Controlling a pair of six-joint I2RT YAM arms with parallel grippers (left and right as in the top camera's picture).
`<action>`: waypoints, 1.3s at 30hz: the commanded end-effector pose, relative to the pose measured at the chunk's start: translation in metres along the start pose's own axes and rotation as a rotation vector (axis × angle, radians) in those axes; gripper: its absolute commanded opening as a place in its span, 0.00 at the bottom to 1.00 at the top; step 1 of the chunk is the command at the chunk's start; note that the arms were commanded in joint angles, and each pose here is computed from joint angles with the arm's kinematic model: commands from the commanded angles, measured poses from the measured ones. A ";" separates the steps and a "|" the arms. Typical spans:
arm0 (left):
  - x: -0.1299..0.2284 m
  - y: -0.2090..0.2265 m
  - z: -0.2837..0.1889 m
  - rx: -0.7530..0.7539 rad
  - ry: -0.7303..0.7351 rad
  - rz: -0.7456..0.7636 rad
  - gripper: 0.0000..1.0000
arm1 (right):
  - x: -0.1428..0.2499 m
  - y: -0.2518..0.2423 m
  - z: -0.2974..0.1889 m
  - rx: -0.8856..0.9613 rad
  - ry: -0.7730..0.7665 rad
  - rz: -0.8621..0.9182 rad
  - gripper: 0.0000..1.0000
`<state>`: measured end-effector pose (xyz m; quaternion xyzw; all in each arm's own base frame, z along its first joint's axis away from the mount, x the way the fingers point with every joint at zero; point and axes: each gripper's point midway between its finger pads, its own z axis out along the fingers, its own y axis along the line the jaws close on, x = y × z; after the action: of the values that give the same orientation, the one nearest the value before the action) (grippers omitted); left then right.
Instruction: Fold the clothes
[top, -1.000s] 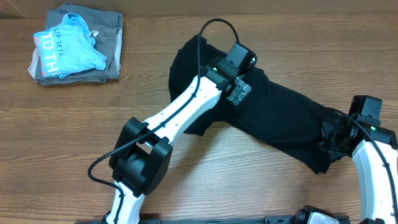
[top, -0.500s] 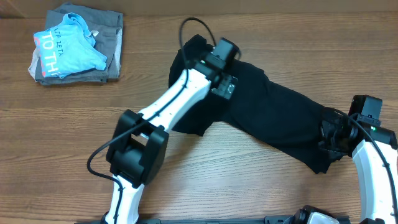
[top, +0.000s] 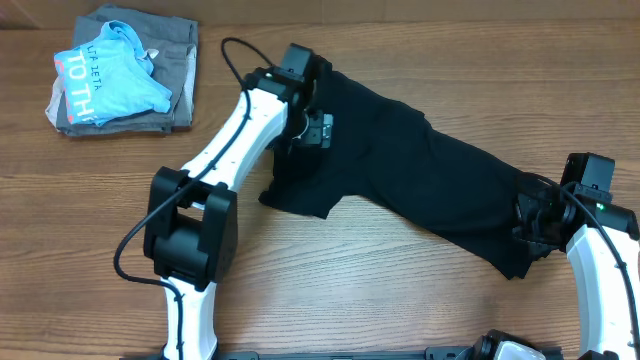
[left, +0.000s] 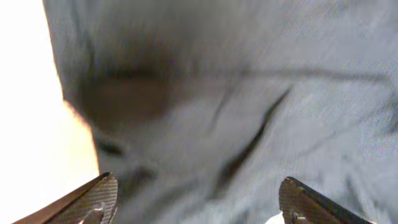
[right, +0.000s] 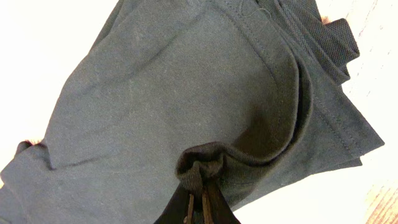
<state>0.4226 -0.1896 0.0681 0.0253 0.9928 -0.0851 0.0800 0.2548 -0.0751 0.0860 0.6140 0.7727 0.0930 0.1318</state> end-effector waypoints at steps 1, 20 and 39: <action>0.004 -0.009 -0.026 0.072 0.011 -0.057 0.92 | -0.004 0.009 -0.008 -0.035 -0.022 -0.015 0.04; 0.029 0.001 0.026 0.087 0.047 -0.065 0.90 | -0.004 0.009 -0.008 -0.035 -0.023 -0.015 0.04; 0.004 -0.014 0.025 0.154 -0.053 -0.030 0.68 | -0.004 0.009 -0.008 -0.036 -0.023 -0.015 0.04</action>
<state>0.4224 -0.2031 0.0345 0.0067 0.9839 -0.1504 0.0959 0.2547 -0.0750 0.0860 0.6137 0.7729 0.0930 0.1316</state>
